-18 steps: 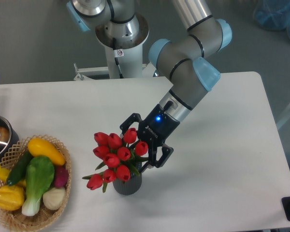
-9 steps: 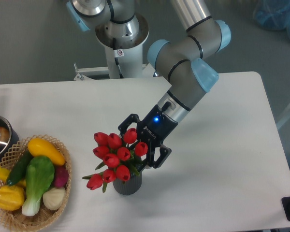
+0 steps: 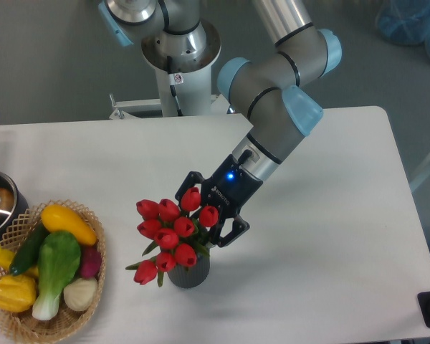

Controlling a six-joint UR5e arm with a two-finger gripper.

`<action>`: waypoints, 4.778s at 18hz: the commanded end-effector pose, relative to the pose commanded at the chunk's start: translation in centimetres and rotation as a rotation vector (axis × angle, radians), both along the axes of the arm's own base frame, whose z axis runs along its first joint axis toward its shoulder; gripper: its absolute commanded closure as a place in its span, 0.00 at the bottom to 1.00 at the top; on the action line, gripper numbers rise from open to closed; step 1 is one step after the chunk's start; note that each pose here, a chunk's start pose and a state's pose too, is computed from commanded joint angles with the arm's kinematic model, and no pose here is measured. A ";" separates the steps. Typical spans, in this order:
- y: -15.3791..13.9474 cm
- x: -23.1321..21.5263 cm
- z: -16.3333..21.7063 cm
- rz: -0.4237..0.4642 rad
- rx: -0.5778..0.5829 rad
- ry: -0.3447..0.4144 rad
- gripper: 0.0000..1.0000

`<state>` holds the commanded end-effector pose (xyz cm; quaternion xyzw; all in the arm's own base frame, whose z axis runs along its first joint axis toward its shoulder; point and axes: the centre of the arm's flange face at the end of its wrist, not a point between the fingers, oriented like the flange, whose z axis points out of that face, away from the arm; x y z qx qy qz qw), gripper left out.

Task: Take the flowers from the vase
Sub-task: 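Close the gripper on the tulip stems, then lift the tulip bunch straight up out of the vase, then carry the held tulips up and away from the vase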

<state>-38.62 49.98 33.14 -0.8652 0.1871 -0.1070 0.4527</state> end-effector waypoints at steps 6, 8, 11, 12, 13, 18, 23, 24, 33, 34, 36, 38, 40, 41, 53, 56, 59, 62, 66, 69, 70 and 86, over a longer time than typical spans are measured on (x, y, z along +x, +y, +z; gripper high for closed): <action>-0.3 -0.2 0.4 0.007 0.003 0.004 0.53; -0.3 -0.2 0.4 0.007 0.004 0.003 0.53; -0.2 -0.1 0.5 0.005 0.005 0.005 0.55; -0.2 -0.1 0.5 0.005 0.005 0.005 0.55; -0.3 -0.1 0.4 0.005 0.003 0.002 0.55; -0.3 0.0 0.6 0.006 0.032 -0.027 0.57; -0.4 0.0 0.9 0.014 0.038 -0.041 0.57; -0.4 0.1 1.1 0.012 0.047 -0.043 0.57; -2.2 -0.4 4.8 0.062 0.135 -0.108 0.57; -2.3 -0.4 5.1 0.069 0.136 -0.117 0.57; -2.8 -0.7 5.6 0.083 0.138 -0.119 0.57; -3.0 -0.6 6.5 0.081 0.160 -0.118 0.57; -3.6 -1.1 7.2 0.095 0.189 -0.148 0.57; -3.7 -1.2 7.5 0.104 0.193 -0.164 0.57; -5.3 -1.7 12.0 0.116 0.299 -0.201 0.57; -5.3 -1.7 12.7 0.117 0.313 -0.220 0.57; -5.2 -1.6 13.2 0.109 0.329 -0.225 0.57; -5.1 -1.7 14.1 0.112 0.334 -0.235 0.57; -4.7 -2.1 16.7 0.126 0.335 -0.252 0.57; -4.7 -2.1 17.2 0.120 0.347 -0.262 0.57; -4.7 -2.2 17.6 0.123 0.350 -0.272 0.57; -11.8 -9.9 19.3 0.307 0.363 -0.275 0.57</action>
